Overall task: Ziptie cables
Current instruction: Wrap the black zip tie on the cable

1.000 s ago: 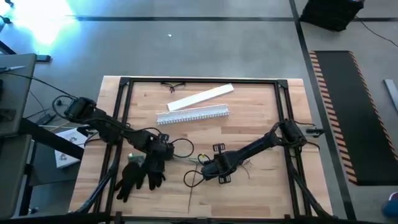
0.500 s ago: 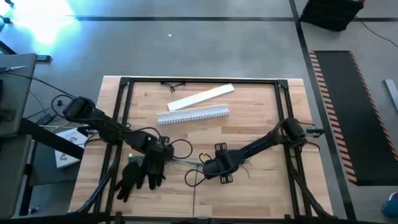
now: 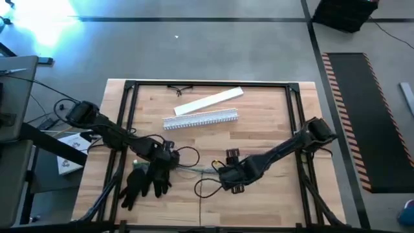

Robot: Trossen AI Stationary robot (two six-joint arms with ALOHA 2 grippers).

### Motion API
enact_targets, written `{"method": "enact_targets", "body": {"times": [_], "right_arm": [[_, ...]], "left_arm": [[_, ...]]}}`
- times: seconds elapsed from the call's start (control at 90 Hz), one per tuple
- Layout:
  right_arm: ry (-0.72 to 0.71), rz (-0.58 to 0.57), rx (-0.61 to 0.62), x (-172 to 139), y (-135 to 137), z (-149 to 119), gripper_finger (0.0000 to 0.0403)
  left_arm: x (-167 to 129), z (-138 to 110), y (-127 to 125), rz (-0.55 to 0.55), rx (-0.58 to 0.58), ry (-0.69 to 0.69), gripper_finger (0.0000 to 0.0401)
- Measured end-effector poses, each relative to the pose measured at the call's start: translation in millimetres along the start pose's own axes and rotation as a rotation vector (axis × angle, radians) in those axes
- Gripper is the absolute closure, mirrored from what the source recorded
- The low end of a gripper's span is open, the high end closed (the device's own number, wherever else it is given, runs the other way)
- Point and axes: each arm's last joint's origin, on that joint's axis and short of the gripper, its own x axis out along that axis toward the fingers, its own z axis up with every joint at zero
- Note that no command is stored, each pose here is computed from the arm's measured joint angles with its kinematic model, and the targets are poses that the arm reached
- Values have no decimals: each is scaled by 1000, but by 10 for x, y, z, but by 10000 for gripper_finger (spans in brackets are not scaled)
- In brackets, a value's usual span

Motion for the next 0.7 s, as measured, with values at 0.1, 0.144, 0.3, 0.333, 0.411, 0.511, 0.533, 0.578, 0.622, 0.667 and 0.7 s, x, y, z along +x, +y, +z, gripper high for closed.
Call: {"method": "enact_targets", "body": {"times": [0.1,0.144,0.3,0.333,0.411,0.511,0.533,0.578,0.622,0.667,0.7], "right_arm": [[-152,48,79,98,-59,53,199],[-216,85,111,153,-85,80,199],[-292,161,163,372,-186,3,199],[-289,154,161,408,-208,-35,199],[-265,118,154,500,-265,-148,199],[-321,101,165,588,-351,-207,197],[-344,104,168,602,-373,-210,196],[-387,121,184,629,-424,-211,193],[-426,162,199,650,-481,-208,188],[-459,212,199,666,-537,-201,182],[-472,240,190,694,-564,-198,176]], "left_arm": [[-138,41,5,51,23,63,396],[-205,78,1,64,29,71,396],[-399,123,17,106,50,142,397],[-427,134,18,111,51,146,397],[-449,137,22,113,51,155,397],[-451,141,23,112,60,153,397],[-451,141,23,112,60,153,397],[-449,139,23,113,60,154,397],[-448,138,24,113,53,154,397],[-448,139,25,113,52,154,397],[-448,139,25,113,52,154,397]]}}
